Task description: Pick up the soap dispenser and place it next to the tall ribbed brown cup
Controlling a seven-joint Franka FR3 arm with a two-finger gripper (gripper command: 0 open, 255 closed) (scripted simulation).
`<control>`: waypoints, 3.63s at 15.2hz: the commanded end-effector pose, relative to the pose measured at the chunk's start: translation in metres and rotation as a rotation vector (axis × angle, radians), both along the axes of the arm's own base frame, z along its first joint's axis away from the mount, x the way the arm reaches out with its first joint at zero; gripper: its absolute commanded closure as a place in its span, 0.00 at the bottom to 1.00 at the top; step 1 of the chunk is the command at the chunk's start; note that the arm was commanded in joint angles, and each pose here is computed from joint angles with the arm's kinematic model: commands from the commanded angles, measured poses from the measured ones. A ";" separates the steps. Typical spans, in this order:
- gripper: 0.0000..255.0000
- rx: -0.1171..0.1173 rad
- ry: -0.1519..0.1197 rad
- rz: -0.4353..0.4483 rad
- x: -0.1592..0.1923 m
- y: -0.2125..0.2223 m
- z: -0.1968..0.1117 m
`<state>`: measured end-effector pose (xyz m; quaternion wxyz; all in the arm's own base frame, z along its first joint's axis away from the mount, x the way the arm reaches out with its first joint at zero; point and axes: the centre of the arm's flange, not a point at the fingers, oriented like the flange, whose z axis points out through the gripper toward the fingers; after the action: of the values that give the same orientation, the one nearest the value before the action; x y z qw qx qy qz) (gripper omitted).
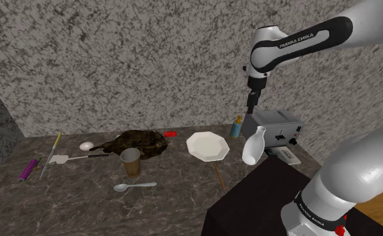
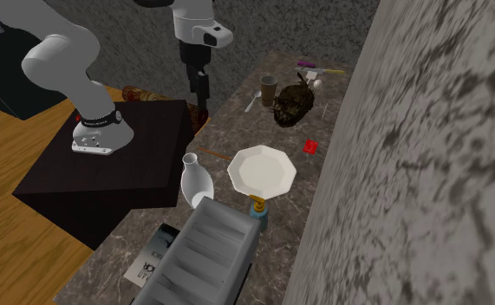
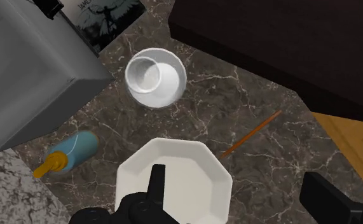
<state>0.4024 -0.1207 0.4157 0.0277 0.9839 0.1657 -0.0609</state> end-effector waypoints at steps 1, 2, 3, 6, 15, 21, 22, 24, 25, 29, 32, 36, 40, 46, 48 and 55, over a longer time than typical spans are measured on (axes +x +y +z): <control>0.00 -0.006 0.005 0.025 0.013 -0.013 -0.021; 0.00 -0.008 0.008 0.036 0.020 -0.020 -0.029; 0.00 -0.011 0.011 0.047 0.026 -0.027 -0.038; 0.00 -0.018 0.020 0.081 0.046 -0.048 -0.065; 0.00 -0.041 0.047 0.184 0.109 -0.107 -0.146; 0.00 -0.056 0.065 0.252 0.152 -0.144 -0.199; 0.00 -0.059 0.068 0.264 0.160 -0.149 -0.208; 0.00 -0.064 0.074 0.286 0.175 -0.161 -0.226; 0.00 -0.066 0.077 0.298 0.182 -0.167 -0.235; 0.00 -0.069 0.080 0.311 0.189 -0.175 -0.256; 0.00 -0.069 0.080 0.311 0.187 -0.178 -0.272; 0.00 -0.069 0.080 0.311 0.185 -0.181 -0.285; 0.00 -0.069 0.080 0.311 0.185 -0.181 -0.285; 1.00 -0.069 0.080 0.311 0.185 -0.181 -0.285; 1.00 -0.069 0.080 0.311 0.185 -0.181 -0.285; 1.00 -0.069 0.080 0.311 0.185 -0.181 -0.269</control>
<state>0.5880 -0.3018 0.1422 0.0640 0.9416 0.3148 -0.1008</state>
